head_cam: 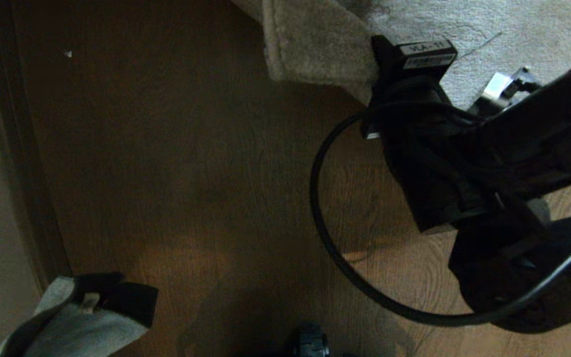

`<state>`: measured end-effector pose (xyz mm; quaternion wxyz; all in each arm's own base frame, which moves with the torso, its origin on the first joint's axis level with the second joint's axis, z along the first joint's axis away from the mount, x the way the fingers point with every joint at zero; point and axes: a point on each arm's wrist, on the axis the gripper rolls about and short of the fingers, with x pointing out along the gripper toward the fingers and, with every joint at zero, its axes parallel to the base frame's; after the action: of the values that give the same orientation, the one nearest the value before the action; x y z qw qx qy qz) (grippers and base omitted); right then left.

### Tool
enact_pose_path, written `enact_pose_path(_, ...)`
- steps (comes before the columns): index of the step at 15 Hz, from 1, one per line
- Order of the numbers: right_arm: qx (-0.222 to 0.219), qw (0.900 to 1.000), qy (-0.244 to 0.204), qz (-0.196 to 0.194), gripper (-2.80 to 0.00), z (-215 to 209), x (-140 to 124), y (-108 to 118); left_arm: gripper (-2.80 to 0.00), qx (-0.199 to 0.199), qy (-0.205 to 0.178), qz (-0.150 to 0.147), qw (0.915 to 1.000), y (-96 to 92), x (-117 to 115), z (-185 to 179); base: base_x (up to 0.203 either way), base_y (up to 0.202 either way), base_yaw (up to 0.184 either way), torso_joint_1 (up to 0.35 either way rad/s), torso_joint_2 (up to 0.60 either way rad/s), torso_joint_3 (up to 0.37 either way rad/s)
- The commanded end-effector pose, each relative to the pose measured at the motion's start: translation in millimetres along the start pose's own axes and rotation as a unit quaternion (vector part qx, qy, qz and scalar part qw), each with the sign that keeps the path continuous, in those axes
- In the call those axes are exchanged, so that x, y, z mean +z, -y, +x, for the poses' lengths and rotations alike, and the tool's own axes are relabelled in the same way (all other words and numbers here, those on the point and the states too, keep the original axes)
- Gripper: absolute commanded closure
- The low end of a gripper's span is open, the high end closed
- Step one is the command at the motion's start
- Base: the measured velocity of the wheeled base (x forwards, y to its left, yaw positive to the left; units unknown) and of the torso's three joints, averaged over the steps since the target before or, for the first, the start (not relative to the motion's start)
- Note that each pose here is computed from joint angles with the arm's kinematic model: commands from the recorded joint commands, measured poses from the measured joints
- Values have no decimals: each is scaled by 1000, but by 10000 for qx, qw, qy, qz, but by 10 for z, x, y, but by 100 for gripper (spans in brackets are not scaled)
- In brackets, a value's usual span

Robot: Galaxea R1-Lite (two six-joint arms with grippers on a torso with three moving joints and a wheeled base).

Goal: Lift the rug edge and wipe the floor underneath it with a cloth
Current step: Lift up the carpet

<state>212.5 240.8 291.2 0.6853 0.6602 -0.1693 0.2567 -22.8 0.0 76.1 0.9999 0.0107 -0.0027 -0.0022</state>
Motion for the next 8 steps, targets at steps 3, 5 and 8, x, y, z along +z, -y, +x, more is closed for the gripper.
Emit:
enact_pose_path(3,369,9986,247,271,0,-61,244,-300,0,5,4,0,10000,0,0,0,0,0,0,0,0,0)
enact_pose_path(5,391,9987,240,241,0,-75,266,-328,0,-1,4,0,10000,0,0,0,0,0,0,0,0,0)
enact_pose_path(8,449,9984,212,266,0,-66,266,-345,0,-1,4,0,10000,0,0,0,0,0,0,0,0,0)
